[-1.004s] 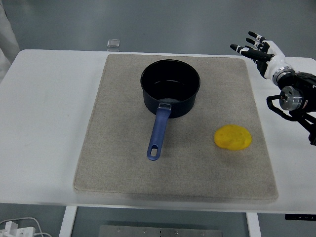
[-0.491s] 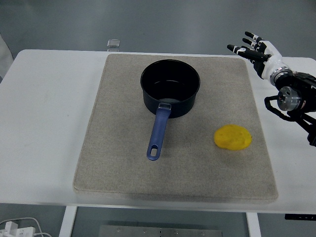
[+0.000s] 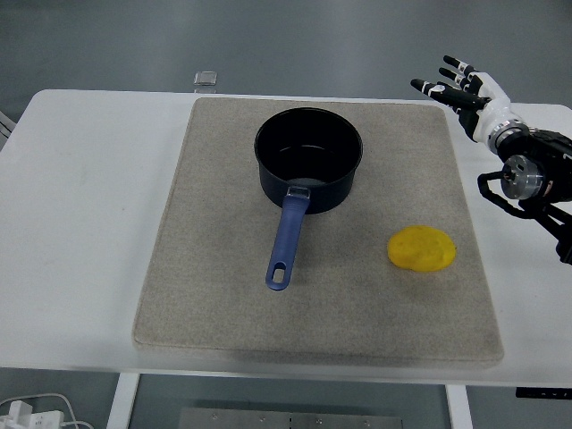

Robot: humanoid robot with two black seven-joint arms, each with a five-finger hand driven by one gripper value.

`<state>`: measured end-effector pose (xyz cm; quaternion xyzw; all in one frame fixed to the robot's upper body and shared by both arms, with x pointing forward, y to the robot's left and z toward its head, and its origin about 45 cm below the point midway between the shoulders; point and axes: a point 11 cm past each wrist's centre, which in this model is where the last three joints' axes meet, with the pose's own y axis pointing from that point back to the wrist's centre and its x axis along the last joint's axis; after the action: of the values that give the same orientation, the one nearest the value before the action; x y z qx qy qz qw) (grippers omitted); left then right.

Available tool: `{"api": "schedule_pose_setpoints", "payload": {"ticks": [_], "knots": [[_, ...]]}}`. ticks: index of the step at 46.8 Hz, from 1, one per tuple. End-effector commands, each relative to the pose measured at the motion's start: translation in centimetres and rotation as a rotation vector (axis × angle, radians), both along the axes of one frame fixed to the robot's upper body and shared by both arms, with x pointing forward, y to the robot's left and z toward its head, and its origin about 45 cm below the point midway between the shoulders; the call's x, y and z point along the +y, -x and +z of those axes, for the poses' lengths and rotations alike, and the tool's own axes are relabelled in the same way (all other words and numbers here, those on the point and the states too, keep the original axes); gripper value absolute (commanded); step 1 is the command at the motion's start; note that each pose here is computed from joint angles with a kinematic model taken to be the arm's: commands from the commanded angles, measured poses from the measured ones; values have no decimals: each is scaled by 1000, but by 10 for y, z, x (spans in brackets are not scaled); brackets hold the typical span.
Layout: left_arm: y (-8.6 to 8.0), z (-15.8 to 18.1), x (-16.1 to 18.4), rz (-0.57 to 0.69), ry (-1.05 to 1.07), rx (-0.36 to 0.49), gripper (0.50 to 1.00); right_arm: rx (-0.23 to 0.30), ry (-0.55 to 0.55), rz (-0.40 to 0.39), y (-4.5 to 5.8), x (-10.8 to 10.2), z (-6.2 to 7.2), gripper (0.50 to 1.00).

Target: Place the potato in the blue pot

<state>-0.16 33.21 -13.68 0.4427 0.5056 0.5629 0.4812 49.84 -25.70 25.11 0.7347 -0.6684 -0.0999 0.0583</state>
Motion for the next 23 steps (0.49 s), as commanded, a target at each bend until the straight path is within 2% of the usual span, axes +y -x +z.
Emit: {"api": "schedule_pose_setpoints", "payload": {"ticks": [1, 7, 10, 13, 18, 23], "knots": [[0, 0, 0, 0, 0, 0, 1000, -5, -8, 18, 1, 6, 3, 950], [0, 0, 0, 0, 0, 0, 1000, -20, -27, 37, 3, 13, 12, 950], [0, 0, 0, 0, 0, 0, 1000, -46, -26, 65, 3, 19, 25, 948], [0, 0, 0, 0, 0, 0, 1000, -67, -19, 81, 5, 15, 39, 948], [0, 0, 0, 0, 0, 0, 1000, -98, 3, 126, 10, 17, 56, 948], [0, 0, 0, 0, 0, 0, 1000, -142, 76, 166, 16, 11, 69, 946]]}}
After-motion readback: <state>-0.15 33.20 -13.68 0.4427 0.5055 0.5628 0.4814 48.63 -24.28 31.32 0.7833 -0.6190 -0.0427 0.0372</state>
